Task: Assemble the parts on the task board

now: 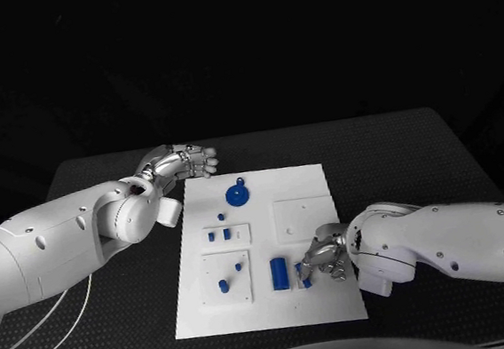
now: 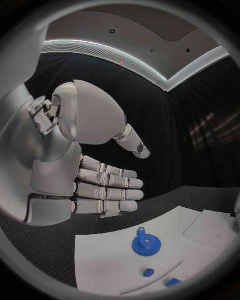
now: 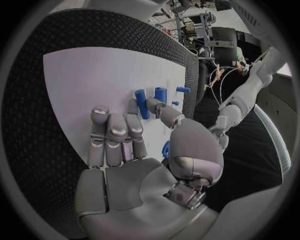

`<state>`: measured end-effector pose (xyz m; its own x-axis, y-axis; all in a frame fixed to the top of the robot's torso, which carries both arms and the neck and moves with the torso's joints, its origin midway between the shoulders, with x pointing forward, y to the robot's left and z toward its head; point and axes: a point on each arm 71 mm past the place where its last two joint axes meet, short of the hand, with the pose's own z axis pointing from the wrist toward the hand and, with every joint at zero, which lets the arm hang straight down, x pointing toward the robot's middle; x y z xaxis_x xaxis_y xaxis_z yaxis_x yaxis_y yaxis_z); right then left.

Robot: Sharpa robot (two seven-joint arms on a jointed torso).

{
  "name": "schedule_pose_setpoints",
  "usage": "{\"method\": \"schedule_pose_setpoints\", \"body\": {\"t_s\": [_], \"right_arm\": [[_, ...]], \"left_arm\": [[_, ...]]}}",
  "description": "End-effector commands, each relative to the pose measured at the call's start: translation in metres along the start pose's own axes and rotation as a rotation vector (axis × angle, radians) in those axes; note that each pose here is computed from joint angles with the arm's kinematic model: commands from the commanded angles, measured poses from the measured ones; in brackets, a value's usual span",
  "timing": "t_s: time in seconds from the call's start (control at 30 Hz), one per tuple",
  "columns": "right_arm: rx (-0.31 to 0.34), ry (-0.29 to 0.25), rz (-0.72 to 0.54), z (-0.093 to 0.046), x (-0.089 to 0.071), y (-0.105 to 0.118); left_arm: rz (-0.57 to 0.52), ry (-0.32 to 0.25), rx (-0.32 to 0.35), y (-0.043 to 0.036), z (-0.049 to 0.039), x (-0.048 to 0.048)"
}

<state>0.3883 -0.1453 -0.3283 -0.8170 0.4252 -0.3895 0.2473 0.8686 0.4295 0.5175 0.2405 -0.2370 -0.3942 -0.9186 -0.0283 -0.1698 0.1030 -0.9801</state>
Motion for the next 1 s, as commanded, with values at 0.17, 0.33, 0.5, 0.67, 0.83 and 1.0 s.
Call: {"method": "schedule_pose_setpoints", "body": {"t_s": [0.17,0.33,0.5,0.67,0.83,1.0], "right_arm": [[-0.032,0.006,-0.01,0.0019,0.0055,0.0043],[-0.041,0.012,-0.013,0.0018,0.0073,0.0058],[-0.043,0.015,-0.014,0.0017,0.0077,0.0062],[-0.048,0.018,-0.015,0.0014,0.0084,0.0069],[-0.057,0.023,-0.016,0.0001,0.0097,0.0077],[-0.06,0.025,-0.023,-0.0006,0.0103,0.0079]], "left_arm": [[0.001,0.019,0.007,-0.0013,-0.0001,0.0021],[0.002,0.018,0.007,-0.0012,-0.0002,0.0016],[0.001,0.019,0.006,-0.0012,-0.0002,0.0018],[0.002,0.018,0.006,-0.0011,-0.0005,0.001],[0.002,0.018,0.005,-0.0011,-0.0006,0.0009],[0.002,0.018,0.005,-0.0011,-0.0007,0.0009]]}}
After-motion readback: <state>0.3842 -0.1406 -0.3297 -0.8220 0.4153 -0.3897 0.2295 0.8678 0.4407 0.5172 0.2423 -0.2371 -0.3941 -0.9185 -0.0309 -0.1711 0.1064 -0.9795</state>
